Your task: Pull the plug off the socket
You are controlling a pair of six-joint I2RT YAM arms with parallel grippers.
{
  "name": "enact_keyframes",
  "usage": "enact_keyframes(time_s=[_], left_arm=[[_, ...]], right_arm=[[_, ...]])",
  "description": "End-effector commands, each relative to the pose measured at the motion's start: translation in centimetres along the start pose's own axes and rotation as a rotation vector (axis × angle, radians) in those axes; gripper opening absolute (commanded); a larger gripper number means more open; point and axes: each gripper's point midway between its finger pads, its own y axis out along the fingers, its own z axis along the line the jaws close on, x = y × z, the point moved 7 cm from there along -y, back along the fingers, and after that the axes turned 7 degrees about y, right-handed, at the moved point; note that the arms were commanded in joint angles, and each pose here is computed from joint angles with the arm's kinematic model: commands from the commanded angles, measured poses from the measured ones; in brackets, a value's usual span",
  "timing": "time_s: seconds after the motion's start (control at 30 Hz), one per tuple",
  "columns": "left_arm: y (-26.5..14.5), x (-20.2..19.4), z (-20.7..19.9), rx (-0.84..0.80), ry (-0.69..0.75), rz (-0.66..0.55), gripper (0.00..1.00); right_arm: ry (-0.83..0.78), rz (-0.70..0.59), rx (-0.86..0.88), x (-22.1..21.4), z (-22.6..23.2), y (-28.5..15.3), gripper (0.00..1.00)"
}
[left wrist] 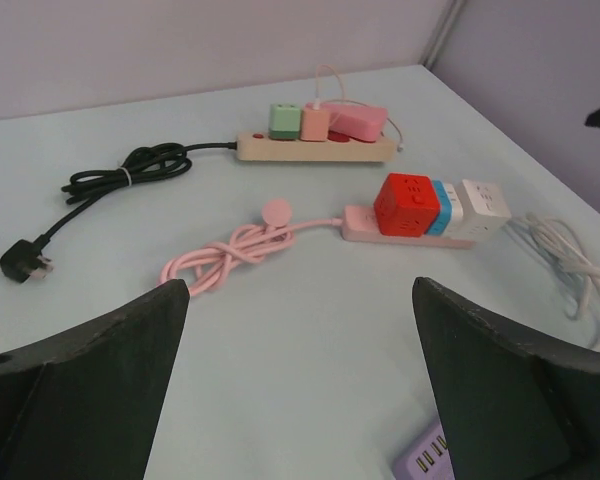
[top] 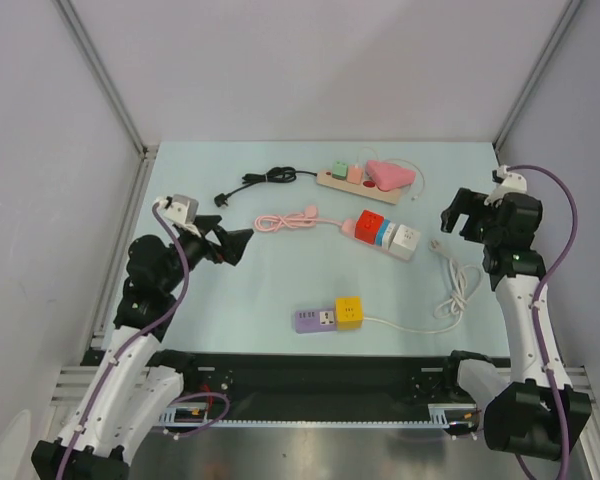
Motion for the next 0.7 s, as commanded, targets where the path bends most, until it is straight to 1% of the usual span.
enact_keyframes(time_s=[0.0, 0.03, 0.07, 0.1, 0.13, 0.17, 0.2, 0.23, 0.27, 0.3, 0.37, 0.4, 0.43, 0.47, 0.5, 0.57, 0.67], left_arm=[[-0.4, 0.1, -1.7, -0.086, 0.094, -0.012, 0.99], [-0.4, -0.1, -1.8, -0.091, 0.119, 0.009, 0.99], [-0.5, -0.2, -2.2, -0.111, 0.13, 0.026, 0.99], [-0.6, -0.7, -2.3, -0.109, 0.132, 0.064, 1.0], [-0.7, -1.0, -2.6, -0.124, 0.154, 0.079, 1.0], [-0.8, -1.1, -2.7, -0.125, 0.161, 0.089, 1.0], [-1.0, -1.5, -2.8, -0.125, 0.172, 0.099, 1.0], [-1.2, -1.9, -2.8, -0.123, 0.196, 0.114, 1.0], [-1.3, -2.2, -3.3, -0.139, 0.206, 0.116, 0.99], [-1.5, -2.9, -3.4, -0.142, 0.205, 0.125, 1.0], [-2.0, -2.8, -3.6, -0.155, 0.241, 0.086, 0.99], [-2.2, -3.4, -3.6, -0.16, 0.242, 0.088, 0.99], [-2.5, -3.1, -3.8, -0.169, 0.252, 0.059, 1.0], [-2.6, -3.1, -4.0, -0.186, 0.259, 0.047, 1.0], [-2.7, -3.2, -4.0, -0.191, 0.263, 0.042, 1.0], [-2.9, -3.1, -4.2, -0.198, 0.269, 0.027, 1.0], [-2.9, -3.2, -4.4, -0.216, 0.27, 0.022, 1.0]], right_arm=[[-0.128, -0.056, 0.15, 2.2, 2.4, -0.7, 1.0], [-0.187, -0.019, 0.283, 1.5, 3.9, -1.0, 1.0], [-0.269, -0.003, 0.372, 1.4, 4.7, -1.4, 1.0], [-0.421, 0.065, 0.469, 0.2, 4.9, -1.5, 1.0], [-0.524, 0.11, 0.692, -1.1, 6.9, -2.5, 1.0], [-0.576, 0.167, 0.769, -1.9, 7.5, -3.4, 1.0], [-0.679, 0.157, 0.824, -2.2, 8.0, -3.6, 1.0], [-0.733, 0.179, 0.904, -3.0, 9.4, -4.1, 1.0], [-0.77, 0.191, 0.953, -3.4, 9.9, -4.4, 1.0], [-0.792, 0.23, 0.999, -4.0, 10.1, -5.0, 1.0], [-0.897, 0.224, 1.155, -5.3, 11.2, -5.5, 1.0], [-0.896, 0.262, 1.244, -6.4, 11.2, -6.5, 1.0], [-0.928, 0.268, 1.299, -7.2, 11.3, -6.8, 1.0], [-1.003, 0.238, 1.357, -7.7, 11.4, -6.6, 1.0], [-1.017, 0.265, 1.396, -8.5, 11.8, -6.9, 1.0], [-1.046, 0.295, 1.413, -9.2, 12.2, -6.4, 1.0], [-1.14, 0.339, 1.433, -10.6, 13.6, -6.4, 1.0]])
